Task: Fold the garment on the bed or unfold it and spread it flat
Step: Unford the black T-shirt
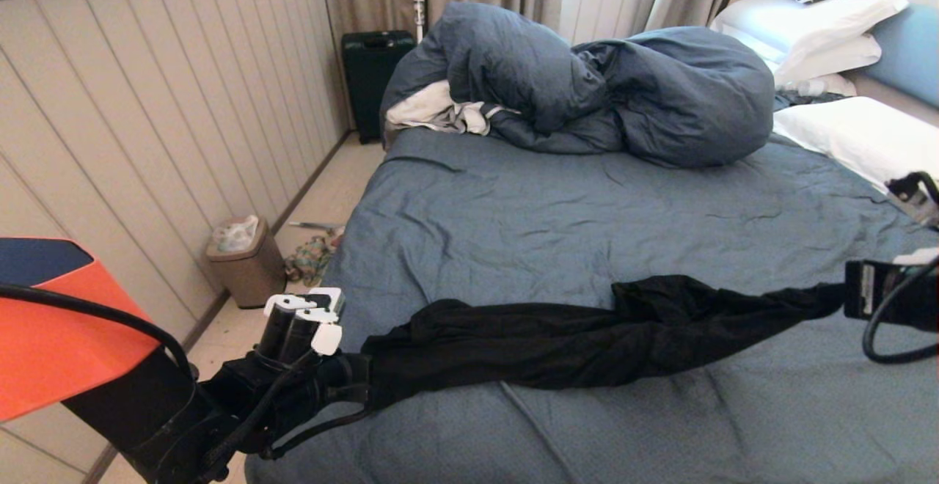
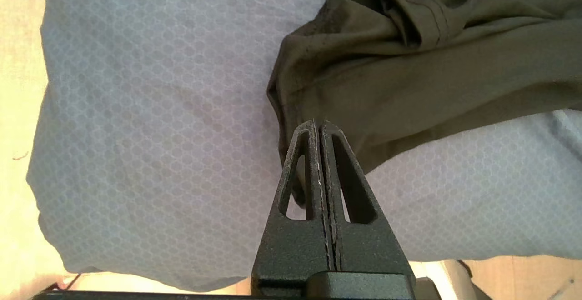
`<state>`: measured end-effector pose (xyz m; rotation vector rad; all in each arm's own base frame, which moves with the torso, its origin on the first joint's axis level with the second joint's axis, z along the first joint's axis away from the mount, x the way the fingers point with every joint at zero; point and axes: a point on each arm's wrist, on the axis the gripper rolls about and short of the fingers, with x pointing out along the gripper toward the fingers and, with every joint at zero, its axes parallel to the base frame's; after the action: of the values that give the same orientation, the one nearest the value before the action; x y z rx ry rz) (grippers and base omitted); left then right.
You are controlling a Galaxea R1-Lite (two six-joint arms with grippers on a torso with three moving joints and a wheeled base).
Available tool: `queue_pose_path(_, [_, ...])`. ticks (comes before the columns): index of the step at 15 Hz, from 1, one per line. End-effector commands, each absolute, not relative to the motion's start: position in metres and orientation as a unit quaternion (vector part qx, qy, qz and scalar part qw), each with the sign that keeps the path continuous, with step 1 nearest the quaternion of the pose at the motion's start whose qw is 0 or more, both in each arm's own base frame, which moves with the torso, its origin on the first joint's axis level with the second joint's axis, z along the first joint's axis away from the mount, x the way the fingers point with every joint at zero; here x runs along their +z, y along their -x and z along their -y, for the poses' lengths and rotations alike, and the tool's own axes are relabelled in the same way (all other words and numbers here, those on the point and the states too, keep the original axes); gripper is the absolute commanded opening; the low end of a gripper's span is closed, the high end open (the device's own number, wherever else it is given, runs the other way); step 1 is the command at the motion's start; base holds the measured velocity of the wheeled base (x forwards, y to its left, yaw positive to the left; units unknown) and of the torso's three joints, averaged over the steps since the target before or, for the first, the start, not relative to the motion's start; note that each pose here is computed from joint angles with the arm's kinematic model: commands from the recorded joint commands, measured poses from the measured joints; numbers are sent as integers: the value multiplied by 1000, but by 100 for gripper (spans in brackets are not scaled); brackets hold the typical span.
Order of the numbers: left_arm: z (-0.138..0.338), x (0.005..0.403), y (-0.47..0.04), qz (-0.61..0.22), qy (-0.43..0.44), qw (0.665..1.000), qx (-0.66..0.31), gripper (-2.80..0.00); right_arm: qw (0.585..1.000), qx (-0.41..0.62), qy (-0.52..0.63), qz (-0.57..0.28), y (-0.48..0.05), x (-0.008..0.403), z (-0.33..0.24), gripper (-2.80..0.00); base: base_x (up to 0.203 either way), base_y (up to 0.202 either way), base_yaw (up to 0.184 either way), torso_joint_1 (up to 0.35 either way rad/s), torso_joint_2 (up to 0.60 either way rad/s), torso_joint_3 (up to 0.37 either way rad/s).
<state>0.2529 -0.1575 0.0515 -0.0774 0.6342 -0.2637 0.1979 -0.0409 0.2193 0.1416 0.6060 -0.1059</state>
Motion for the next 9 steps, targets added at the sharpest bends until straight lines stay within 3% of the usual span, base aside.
queue_pose_path(1, [158, 51, -252, -311, 38, 941, -130, -280, 943, -72, -81, -315, -173, 199, 50, -280, 0, 0, 0, 0, 0, 0])
queue_pose_path(9, [163, 46, -249, -319, 32, 937, -137, -280, 912, -94, -104, -385, -104, 110, 71, -280, 0, 0, 0, 0, 0, 0])
